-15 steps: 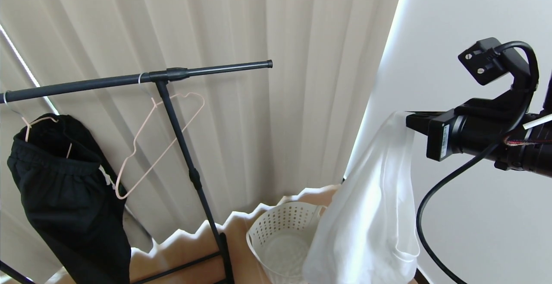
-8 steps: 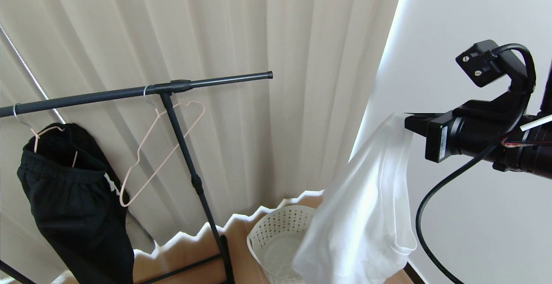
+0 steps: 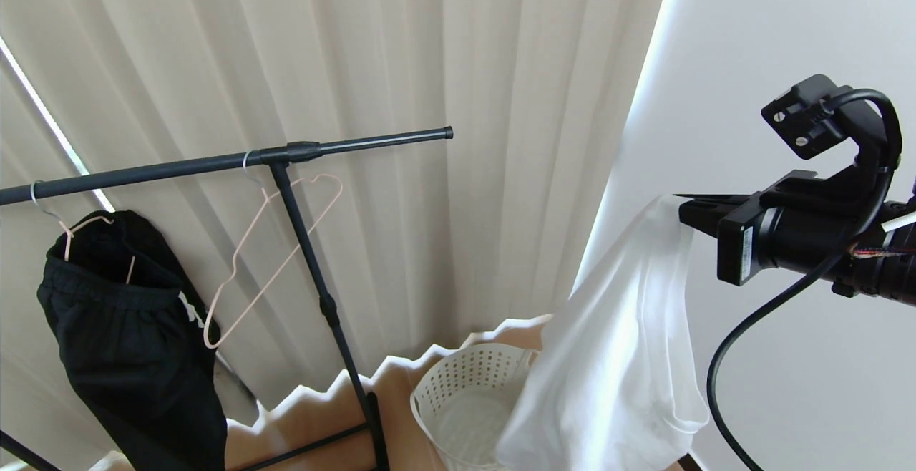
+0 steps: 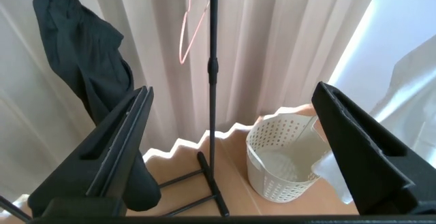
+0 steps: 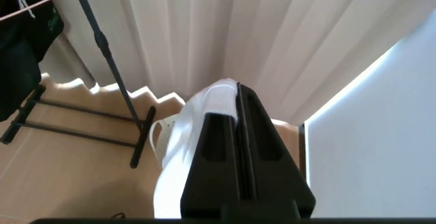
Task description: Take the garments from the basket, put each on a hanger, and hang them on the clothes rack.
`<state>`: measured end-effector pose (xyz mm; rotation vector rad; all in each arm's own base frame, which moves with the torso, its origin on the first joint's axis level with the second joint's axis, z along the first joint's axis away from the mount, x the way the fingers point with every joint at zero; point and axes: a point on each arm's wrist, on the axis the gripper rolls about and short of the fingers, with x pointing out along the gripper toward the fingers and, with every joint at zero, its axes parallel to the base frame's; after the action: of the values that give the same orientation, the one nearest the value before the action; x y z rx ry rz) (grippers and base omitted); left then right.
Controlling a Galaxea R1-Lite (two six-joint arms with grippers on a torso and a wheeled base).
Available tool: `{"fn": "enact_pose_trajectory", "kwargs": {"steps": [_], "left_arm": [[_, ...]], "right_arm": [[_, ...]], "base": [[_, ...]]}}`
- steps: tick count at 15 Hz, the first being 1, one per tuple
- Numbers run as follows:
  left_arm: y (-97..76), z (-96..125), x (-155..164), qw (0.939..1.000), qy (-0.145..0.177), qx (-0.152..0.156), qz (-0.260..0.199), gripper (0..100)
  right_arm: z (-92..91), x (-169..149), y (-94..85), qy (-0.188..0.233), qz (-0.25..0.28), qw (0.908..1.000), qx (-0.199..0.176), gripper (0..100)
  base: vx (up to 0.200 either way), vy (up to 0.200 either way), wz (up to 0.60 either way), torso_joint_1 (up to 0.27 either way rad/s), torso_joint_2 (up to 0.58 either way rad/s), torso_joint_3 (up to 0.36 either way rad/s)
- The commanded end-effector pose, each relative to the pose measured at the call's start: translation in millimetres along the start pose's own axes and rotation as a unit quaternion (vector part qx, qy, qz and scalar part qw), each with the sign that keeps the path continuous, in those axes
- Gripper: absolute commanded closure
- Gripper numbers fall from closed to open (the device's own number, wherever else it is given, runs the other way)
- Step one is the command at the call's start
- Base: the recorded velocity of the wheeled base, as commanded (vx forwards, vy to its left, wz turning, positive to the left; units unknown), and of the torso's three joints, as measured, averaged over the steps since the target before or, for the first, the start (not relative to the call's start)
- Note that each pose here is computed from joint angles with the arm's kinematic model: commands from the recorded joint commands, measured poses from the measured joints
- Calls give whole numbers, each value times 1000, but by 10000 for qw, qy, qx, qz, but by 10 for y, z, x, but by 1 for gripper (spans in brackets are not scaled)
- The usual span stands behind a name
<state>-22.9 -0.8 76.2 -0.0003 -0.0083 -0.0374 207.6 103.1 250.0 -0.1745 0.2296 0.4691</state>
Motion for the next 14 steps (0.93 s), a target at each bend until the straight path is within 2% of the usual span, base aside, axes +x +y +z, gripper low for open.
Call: {"fn": "enact_pose_trajectory", "kwargs": {"steps": [1,7,13,14], "left_arm": [[0,1,1,10000,3,-6,11,0],[0,1,1,10000,3,-6,3,0],[1,1,1,10000,3,-21,11,0],[0,1,1,10000,3,-21,3,0]], "right_arm": [[1,-8,1,-24,-2,10000,-1,100],[-24,-9,4,-24,-2,10000,-9,100],[-9,-2,2,-47,-5,10000,-9,100],[-15,9,3,-85,-10,10000,-9,100]], "base": [[0,0,600,-2,2,7],[0,0,600,7,0,-4],[0,0,0,0,0,0],[0,200,0,12,12,2]]}}
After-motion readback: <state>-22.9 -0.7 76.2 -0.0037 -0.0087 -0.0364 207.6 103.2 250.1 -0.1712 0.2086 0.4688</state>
